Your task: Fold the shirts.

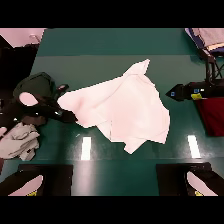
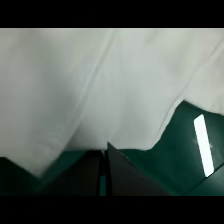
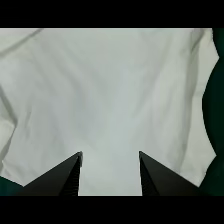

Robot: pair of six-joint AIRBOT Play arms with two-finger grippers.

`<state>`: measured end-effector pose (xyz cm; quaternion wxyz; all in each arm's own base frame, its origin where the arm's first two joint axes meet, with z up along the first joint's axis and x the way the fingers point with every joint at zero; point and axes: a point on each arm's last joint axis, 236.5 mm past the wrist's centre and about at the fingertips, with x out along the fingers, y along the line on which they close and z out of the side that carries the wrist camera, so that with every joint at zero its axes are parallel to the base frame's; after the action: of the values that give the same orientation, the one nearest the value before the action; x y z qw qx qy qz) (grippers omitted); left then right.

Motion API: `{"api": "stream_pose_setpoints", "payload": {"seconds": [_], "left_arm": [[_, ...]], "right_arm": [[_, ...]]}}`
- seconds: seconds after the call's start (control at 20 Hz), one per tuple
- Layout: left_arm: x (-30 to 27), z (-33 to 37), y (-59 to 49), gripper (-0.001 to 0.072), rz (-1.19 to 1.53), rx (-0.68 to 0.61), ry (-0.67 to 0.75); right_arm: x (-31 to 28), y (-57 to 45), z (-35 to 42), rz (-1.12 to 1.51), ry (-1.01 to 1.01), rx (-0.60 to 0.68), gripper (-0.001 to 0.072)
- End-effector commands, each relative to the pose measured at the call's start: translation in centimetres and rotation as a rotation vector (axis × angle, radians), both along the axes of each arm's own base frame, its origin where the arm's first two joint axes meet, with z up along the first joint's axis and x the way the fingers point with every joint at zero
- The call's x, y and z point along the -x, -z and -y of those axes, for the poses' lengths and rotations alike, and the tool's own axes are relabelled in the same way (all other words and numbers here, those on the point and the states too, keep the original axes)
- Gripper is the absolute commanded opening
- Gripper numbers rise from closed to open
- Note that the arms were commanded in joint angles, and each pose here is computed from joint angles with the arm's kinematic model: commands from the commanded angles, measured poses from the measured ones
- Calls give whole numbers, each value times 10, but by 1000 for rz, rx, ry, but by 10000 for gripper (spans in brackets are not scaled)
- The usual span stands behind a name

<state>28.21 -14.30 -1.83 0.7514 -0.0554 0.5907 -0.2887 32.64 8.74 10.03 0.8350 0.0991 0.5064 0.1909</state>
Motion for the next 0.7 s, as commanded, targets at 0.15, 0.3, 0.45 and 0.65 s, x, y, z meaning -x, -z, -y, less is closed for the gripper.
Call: {"api": "stream_pose_setpoints", "payload": {"seconds": [0.15, 0.3, 0.45, 0.65], "left_arm": [[11, -21, -33, 25, 41, -106, 60], [12, -21, -33, 25, 37, -105, 61], [12, -20, -34, 25, 38, -98, 57], [5, -10, -40, 25, 61, -50, 35]], "right_arm": [[51, 65, 21, -276, 2, 95, 403], [90, 120, 30, -446, 63, 56, 403], [122, 158, 45, -573, 171, 4, 403], [128, 179, 21, -584, 229, -136, 403]]}}
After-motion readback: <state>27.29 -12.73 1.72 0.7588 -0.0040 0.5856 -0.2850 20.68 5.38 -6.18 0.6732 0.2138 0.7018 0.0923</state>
